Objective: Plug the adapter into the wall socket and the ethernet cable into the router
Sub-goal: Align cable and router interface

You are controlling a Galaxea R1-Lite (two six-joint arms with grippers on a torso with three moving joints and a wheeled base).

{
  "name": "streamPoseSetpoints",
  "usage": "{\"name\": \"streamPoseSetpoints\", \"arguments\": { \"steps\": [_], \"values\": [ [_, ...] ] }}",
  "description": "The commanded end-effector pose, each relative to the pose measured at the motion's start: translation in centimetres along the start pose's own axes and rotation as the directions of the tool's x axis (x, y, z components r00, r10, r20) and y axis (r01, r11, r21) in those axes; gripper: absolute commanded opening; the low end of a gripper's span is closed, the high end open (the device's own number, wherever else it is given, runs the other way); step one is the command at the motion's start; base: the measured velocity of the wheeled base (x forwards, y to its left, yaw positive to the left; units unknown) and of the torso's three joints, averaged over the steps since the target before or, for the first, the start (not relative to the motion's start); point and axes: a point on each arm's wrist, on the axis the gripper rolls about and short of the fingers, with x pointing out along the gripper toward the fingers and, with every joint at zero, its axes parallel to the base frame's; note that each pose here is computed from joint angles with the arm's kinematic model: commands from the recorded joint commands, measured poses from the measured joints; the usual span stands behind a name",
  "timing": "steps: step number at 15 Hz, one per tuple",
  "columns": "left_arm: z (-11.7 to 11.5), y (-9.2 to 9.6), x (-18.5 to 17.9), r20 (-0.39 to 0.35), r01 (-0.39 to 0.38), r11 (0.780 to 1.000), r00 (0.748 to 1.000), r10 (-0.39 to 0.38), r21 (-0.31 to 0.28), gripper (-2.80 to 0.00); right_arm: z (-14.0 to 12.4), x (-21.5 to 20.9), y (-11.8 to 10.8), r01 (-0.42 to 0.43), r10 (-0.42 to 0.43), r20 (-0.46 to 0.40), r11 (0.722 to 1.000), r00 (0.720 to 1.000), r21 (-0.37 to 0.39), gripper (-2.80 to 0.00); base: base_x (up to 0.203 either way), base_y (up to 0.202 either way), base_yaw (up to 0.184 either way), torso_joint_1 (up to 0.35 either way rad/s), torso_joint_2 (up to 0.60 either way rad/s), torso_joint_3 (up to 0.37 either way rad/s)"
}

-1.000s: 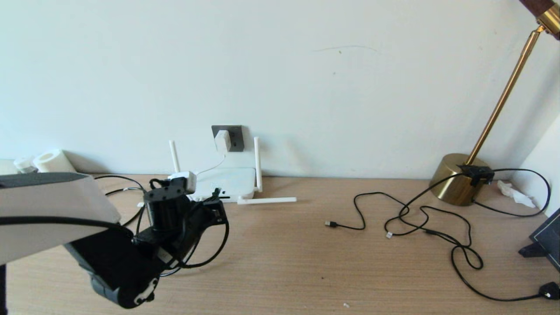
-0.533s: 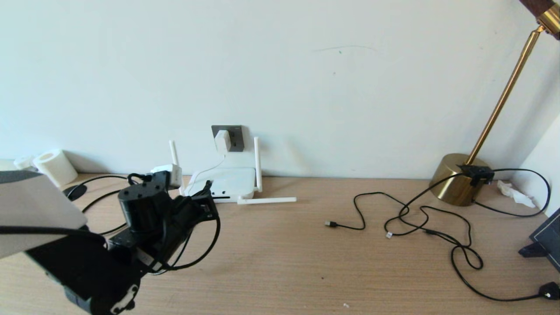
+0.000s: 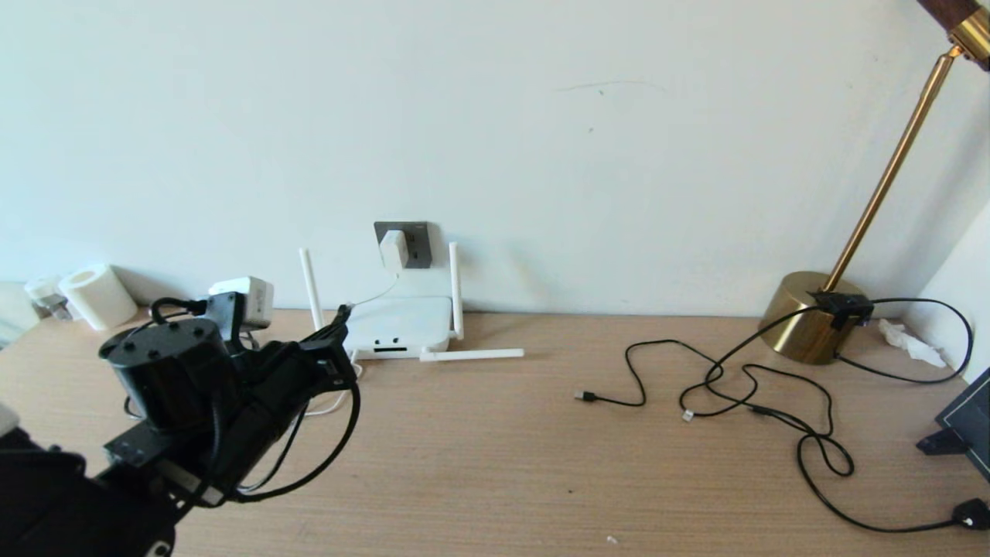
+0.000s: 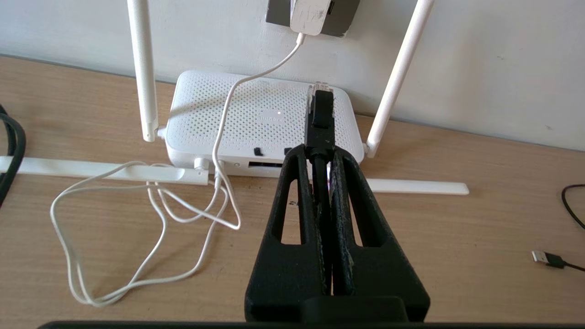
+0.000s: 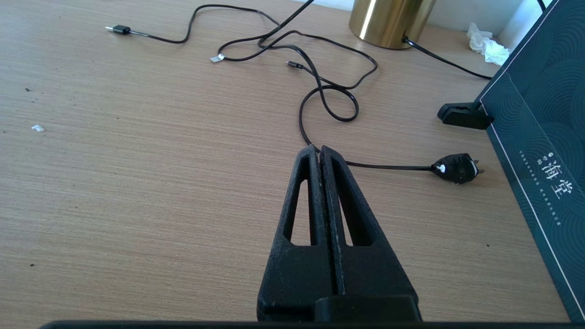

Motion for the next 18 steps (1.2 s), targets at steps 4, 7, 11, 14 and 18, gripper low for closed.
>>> {"name": "streamPoseSetpoints", "arguments": {
  "steps": [4, 7, 11, 14, 18],
  "values": [
    [-1.7, 0.4, -0.5, -0.068, -0.011, 1.0, 0.998, 0.011, -0.006, -2.8, 0.0, 0.0, 0.0, 0.0, 0.0, -0.001, 1.0, 1.0, -0.001, -2.8, 0.0, 0.0, 0.0, 0.0, 0.0, 0.0],
    [-3.9, 0.5, 0.5, -0.144, -0.03, 0.999, 0.989, 0.025, -0.036, -2.8, 0.0, 0.0, 0.0, 0.0, 0.0, -0.001, 1.0, 1.0, -0.001, -2.8, 0.0, 0.0, 0.0, 0.0, 0.0, 0.0],
    [-6.0, -0.1, 3.2, -0.182, -0.027, 0.999, 0.983, 0.019, -0.04, -2.8, 0.0, 0.0, 0.0, 0.0, 0.0, -0.001, 1.0, 1.0, -0.001, -2.8, 0.0, 0.0, 0.0, 0.0, 0.0, 0.0],
    [-6.7, -0.4, 4.4, -0.182, -0.031, 0.998, 0.983, 0.019, -0.058, -2.8, 0.0, 0.0, 0.0, 0.0, 0.0, -0.001, 1.0, 1.0, -0.001, -2.8, 0.0, 0.0, 0.0, 0.0, 0.0, 0.0],
    [-8.5, -0.3, 4.9, -0.201, -0.041, 0.997, 0.979, 0.027, -0.065, -2.8, 0.0, 0.0, 0.0, 0.0, 0.0, -0.001, 1.0, 1.0, -0.001, -2.8, 0.0, 0.0, 0.0, 0.0, 0.0, 0.0]
  ]
}}
